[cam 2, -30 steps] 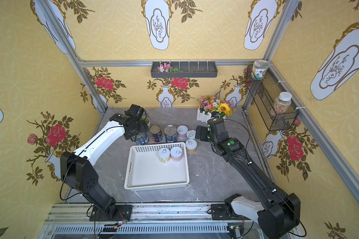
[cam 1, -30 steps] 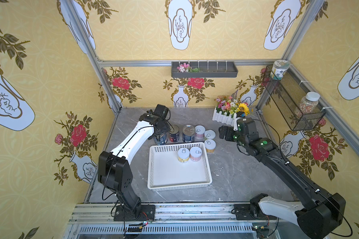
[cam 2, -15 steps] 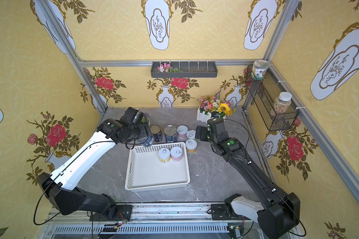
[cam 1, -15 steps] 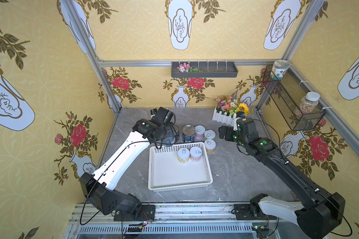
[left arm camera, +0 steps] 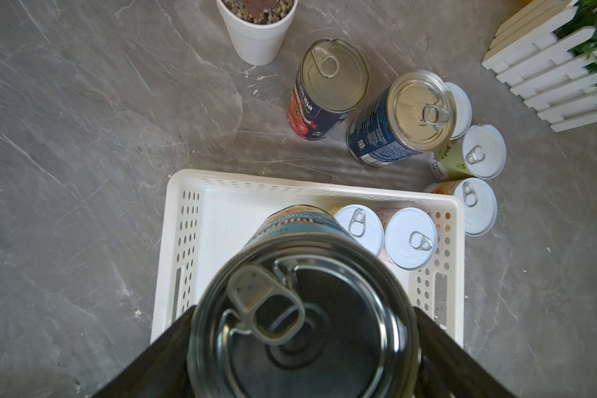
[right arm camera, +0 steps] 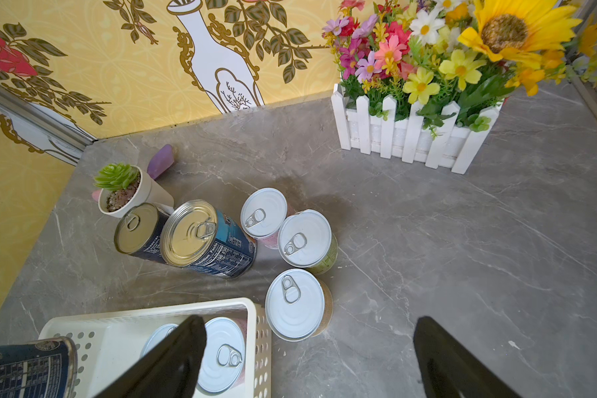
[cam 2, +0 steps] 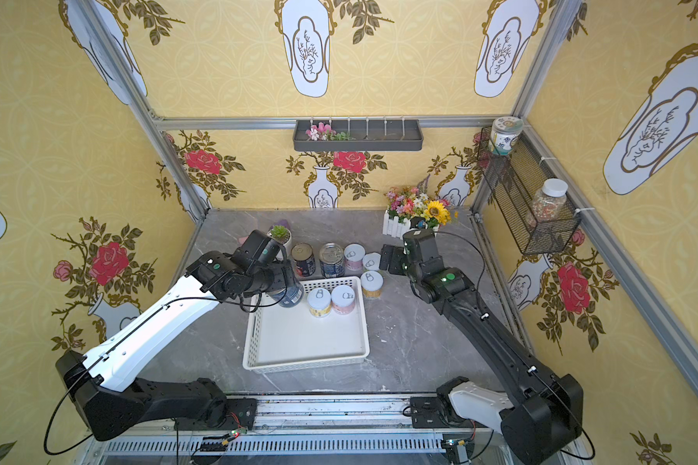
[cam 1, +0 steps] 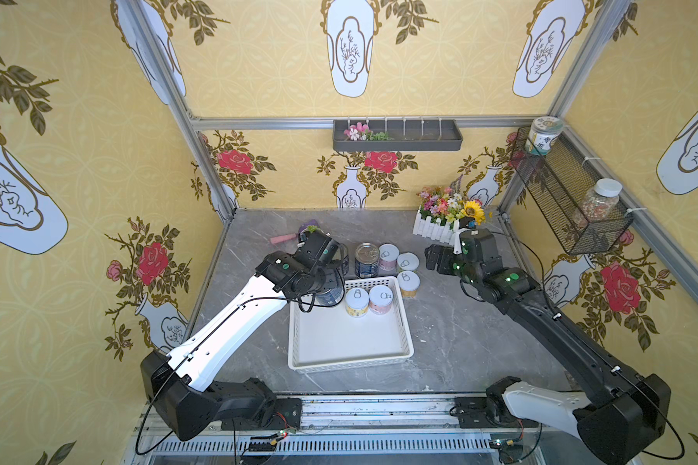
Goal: Put the canned food in the basket
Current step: Place the canned food in the basket.
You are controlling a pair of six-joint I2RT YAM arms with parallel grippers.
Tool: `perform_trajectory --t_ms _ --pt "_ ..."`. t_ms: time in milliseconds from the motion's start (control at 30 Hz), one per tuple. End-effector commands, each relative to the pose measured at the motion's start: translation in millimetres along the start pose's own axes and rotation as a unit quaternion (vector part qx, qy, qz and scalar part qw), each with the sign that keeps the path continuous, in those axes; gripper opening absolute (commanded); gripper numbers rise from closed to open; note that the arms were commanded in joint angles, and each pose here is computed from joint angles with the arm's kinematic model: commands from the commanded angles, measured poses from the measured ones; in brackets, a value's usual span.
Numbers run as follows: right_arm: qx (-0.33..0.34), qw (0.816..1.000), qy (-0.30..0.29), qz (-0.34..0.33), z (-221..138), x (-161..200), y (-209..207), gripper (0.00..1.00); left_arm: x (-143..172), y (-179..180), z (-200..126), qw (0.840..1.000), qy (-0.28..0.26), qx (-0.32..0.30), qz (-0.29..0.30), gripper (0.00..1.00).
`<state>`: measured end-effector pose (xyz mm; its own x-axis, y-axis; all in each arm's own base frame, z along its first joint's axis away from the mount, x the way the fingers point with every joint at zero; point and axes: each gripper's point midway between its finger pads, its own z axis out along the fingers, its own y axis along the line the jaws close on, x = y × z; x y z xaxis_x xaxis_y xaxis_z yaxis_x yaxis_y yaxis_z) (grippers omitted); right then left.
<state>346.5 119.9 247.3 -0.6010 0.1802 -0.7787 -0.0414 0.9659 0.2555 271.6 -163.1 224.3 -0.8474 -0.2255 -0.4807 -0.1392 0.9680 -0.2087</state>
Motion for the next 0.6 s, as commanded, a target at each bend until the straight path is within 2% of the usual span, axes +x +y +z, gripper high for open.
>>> perform_trajectory --t_ms 0,567 --pt "0.002 1.0 -0.013 -0.002 0.4 -6.8 0.7 0.97 -12.4 -11.5 4.6 0.999 -0.034 0.026 -0.01 0.73" --pt "0.003 1.0 -0.01 -0.003 2.4 -5.6 0.4 0.97 2.1 -2.7 44.8 1.0 -0.016 -0.015 -0.004 0.72"
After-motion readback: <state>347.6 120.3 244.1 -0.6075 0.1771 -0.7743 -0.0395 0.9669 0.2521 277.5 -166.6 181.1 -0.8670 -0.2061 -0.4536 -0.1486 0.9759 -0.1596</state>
